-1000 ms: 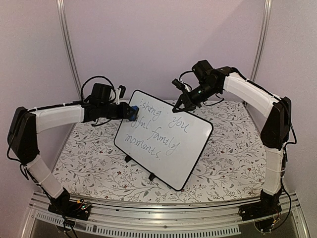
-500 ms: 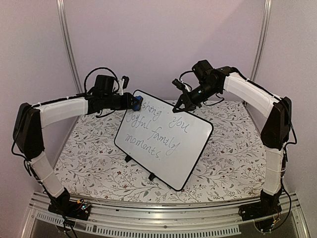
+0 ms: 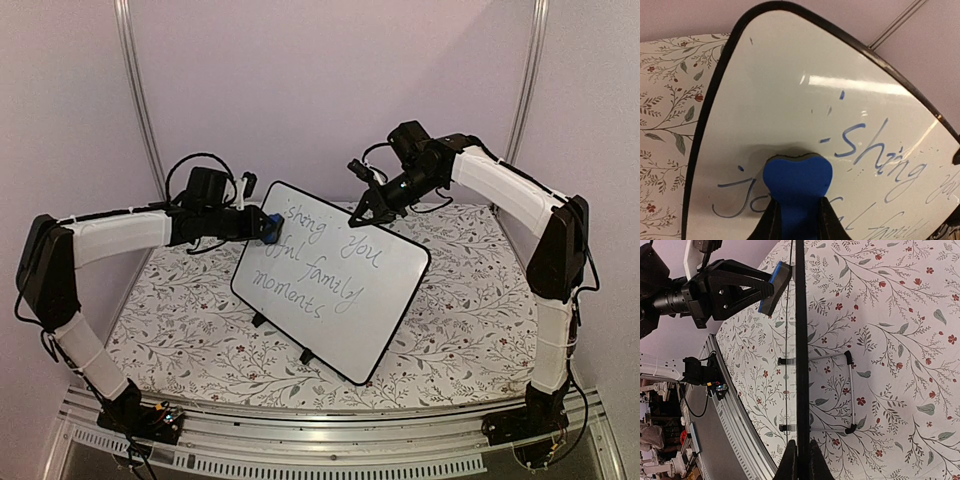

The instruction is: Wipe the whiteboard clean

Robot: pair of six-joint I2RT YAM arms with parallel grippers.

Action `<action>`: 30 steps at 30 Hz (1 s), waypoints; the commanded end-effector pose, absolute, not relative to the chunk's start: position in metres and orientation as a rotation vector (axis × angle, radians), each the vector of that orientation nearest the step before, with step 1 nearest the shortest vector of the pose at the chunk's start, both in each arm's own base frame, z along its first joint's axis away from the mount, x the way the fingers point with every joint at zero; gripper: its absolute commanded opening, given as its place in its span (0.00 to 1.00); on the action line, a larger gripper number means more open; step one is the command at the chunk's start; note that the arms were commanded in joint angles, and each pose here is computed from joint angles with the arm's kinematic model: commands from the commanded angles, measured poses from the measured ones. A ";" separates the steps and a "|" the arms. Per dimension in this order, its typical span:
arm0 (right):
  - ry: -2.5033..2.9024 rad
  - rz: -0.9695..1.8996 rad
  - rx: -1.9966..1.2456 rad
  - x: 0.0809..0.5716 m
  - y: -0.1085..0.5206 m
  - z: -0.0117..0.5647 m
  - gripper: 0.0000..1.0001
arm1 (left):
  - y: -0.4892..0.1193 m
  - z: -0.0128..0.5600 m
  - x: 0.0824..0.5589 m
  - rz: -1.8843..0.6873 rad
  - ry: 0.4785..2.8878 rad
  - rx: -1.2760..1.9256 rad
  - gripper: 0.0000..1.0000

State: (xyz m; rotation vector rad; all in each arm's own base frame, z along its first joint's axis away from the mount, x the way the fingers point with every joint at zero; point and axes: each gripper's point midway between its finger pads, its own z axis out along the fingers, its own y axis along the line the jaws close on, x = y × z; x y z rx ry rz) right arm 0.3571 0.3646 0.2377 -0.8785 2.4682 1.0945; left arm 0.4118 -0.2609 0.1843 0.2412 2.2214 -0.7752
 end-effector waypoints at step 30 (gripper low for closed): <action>2.342 1.067 -0.979 0.348 0.370 0.266 0.00 | -0.277 0.191 0.408 -0.791 2.205 0.267 0.00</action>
